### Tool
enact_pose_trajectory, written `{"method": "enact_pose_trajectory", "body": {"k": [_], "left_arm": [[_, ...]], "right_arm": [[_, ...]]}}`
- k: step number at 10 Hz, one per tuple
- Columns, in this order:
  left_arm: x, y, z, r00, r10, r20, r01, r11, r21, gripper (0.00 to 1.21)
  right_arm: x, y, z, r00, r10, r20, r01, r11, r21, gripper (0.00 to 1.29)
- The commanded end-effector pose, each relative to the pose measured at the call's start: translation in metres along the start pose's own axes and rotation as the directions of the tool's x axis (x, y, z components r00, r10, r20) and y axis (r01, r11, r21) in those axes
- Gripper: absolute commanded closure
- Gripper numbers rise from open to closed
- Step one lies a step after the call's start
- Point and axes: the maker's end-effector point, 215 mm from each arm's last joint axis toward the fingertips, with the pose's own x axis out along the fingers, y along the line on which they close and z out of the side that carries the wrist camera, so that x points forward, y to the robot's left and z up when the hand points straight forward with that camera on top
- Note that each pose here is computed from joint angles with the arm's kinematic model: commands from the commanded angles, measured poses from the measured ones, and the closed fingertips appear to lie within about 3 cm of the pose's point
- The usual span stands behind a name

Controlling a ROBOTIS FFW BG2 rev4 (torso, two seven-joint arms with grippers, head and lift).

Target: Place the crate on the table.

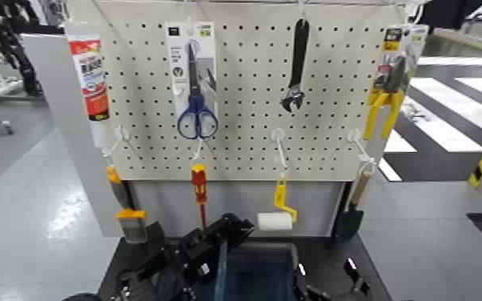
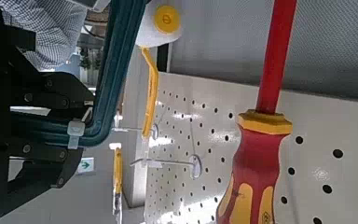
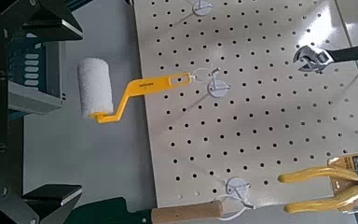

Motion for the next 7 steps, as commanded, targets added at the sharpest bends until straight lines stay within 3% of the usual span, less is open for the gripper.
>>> {"method": "enact_pose_trajectory", "body": {"k": [1, 3, 5, 6, 7], "left_arm": [[0.0005, 0.0045, 0.0025, 1.0, 0.003, 0.009, -0.003, 1.0, -0.004, 1.16], [0.0, 0.0053, 0.0078, 1.0, -0.005, 0.029, 0.005, 1.0, -0.003, 0.93], [0.0004, 0.0066, 0.0098, 0.999, -0.008, 0.039, 0.008, 1.0, 0.0, 0.81], [0.0007, 0.0053, 0.0097, 0.999, -0.015, 0.041, 0.015, 1.0, 0.002, 0.69], [0.0007, 0.004, 0.011, 0.999, -0.018, 0.044, 0.018, 1.0, 0.004, 0.48]], "right_arm": [[-0.0001, -0.0003, -0.0003, 1.0, -0.001, 0.0, 0.001, 1.0, 0.003, 0.14], [-0.0003, -0.0006, -0.0011, 1.0, -0.002, -0.002, 0.002, 1.0, 0.004, 0.14], [0.0006, 0.0004, -0.001, 1.0, 0.001, -0.001, -0.001, 1.0, 0.006, 0.14], [0.0015, 0.0006, -0.0007, 1.0, 0.003, 0.0, -0.003, 1.0, 0.006, 0.14], [0.0012, 0.0006, -0.0017, 1.0, 0.003, -0.002, -0.003, 1.0, 0.01, 0.14]]}}
